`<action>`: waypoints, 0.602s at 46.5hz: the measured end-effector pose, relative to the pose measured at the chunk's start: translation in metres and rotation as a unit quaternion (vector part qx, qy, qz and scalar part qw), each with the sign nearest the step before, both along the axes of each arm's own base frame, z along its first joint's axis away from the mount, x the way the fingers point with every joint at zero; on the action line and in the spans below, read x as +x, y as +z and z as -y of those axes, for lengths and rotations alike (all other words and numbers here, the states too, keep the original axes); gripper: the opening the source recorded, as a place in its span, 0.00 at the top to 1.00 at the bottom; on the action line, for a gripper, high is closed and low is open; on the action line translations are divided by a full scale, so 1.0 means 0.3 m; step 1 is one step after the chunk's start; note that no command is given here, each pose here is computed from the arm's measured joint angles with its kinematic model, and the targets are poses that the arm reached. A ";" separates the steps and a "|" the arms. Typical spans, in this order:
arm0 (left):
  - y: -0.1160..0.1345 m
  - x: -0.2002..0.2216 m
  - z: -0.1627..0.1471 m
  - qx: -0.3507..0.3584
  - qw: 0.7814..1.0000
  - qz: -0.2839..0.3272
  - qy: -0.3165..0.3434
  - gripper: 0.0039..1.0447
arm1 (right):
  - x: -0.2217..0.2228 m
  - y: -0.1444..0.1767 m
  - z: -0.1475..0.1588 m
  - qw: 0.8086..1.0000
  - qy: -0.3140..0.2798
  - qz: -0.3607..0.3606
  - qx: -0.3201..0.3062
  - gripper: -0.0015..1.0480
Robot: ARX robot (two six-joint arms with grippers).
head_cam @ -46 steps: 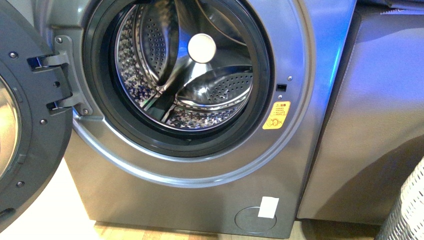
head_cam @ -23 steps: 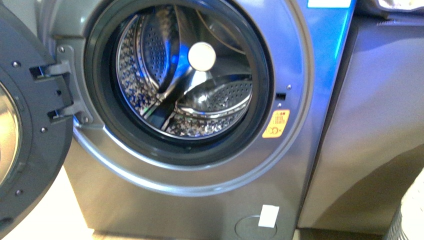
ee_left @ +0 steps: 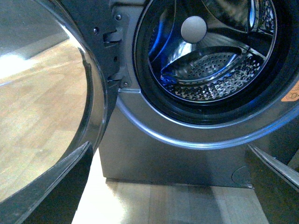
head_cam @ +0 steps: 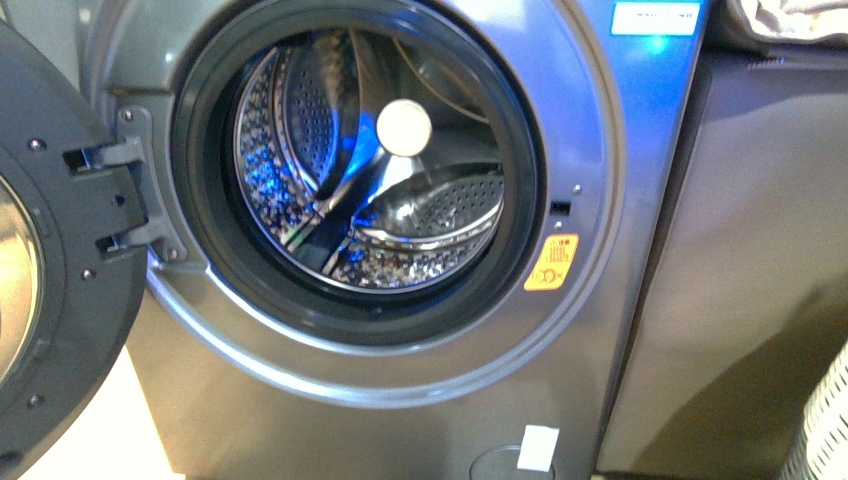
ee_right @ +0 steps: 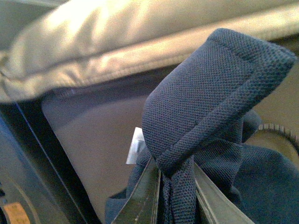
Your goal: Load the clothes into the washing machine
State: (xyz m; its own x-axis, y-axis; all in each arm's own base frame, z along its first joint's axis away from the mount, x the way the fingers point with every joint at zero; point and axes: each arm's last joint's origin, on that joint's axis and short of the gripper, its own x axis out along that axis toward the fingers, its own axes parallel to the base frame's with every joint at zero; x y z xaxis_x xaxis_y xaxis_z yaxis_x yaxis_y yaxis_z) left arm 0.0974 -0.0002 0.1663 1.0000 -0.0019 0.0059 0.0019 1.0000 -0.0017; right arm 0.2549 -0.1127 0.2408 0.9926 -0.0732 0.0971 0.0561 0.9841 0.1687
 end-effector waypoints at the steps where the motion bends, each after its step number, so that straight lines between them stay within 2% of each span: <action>1: 0.000 0.000 0.000 0.000 1.000 0.000 0.000 0.06 | -0.003 0.040 -0.003 1.000 0.001 0.013 -0.006 0.91; 13: 0.000 0.000 0.000 0.000 1.000 0.000 0.000 0.06 | -0.009 0.396 -0.106 0.993 0.034 0.104 -0.052 0.91; 23: 0.000 0.000 0.000 0.000 1.000 0.000 0.000 0.06 | -0.026 0.797 -0.326 0.974 0.097 0.182 -0.090 0.91; 28: 0.000 0.000 0.000 0.000 1.000 0.000 0.000 0.06 | -0.031 0.905 -0.423 0.968 0.135 0.188 -0.096 0.91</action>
State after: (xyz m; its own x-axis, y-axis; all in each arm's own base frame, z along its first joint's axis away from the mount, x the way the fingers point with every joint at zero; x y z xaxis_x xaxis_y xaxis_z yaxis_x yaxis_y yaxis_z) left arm 0.0974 -0.0002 0.1663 1.0000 -0.0019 0.0059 0.0019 1.0000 -0.0017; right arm 0.2456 0.0142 0.5123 0.8651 0.2386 0.4413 -0.2365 0.9697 -0.0608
